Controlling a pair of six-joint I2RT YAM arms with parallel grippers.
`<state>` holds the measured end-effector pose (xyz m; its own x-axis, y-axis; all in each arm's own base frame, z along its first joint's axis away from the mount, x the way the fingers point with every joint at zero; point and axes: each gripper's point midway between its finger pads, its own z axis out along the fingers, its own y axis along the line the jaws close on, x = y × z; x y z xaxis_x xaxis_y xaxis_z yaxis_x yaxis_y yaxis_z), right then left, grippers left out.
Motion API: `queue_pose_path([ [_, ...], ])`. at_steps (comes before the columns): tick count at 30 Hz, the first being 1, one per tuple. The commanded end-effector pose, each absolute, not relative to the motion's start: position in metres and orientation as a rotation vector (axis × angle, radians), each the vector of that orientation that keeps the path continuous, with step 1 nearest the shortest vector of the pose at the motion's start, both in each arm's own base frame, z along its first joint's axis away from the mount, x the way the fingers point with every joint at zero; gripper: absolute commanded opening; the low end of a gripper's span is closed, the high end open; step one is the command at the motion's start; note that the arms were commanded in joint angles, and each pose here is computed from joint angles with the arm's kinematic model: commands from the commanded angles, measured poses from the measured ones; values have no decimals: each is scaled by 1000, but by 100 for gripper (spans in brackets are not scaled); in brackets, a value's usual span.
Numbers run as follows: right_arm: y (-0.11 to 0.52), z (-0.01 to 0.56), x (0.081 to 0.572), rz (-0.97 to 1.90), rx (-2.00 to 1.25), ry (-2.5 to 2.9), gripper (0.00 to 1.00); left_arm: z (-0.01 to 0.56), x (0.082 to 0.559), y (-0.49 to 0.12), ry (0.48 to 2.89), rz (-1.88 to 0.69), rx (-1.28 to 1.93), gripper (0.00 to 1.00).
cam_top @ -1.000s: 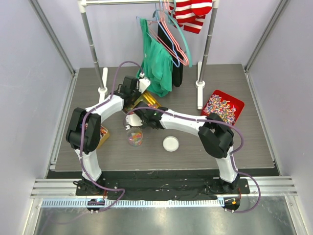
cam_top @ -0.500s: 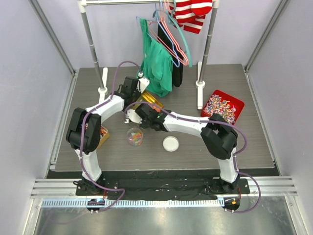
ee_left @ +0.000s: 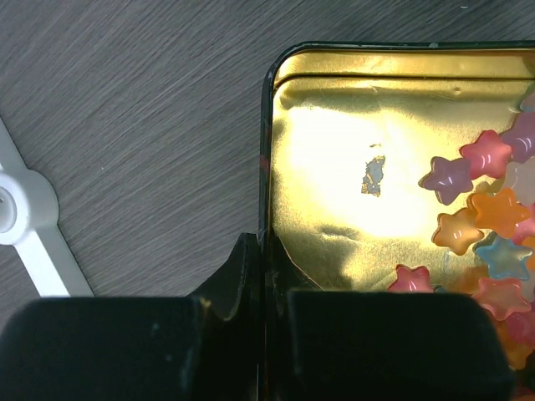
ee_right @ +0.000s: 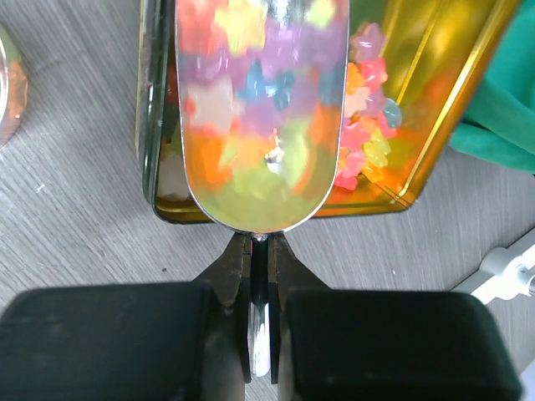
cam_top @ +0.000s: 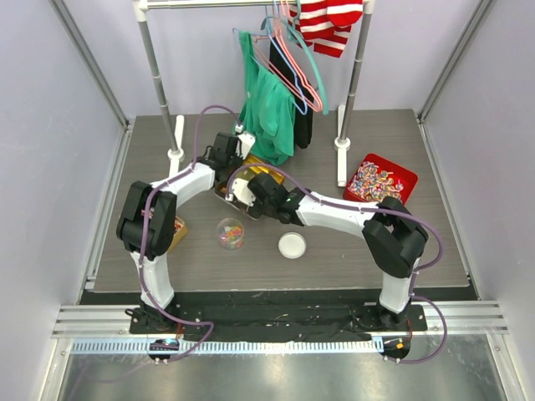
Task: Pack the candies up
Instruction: Scoop the fake candies from the storage box.
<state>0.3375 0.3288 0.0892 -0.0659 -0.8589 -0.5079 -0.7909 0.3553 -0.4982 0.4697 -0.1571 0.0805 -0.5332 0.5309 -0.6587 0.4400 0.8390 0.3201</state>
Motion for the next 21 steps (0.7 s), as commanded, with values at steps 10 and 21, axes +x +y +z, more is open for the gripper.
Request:
queue_pose_path([
  [10, 308, 142, 341, -132, -1377, 1759, 1, 81, 499, -130, 2215, 148, 535, 0],
  [21, 292, 165, 309, -340, -1568, 1637, 1, 68, 506, -110, 2276, 107, 443, 0],
])
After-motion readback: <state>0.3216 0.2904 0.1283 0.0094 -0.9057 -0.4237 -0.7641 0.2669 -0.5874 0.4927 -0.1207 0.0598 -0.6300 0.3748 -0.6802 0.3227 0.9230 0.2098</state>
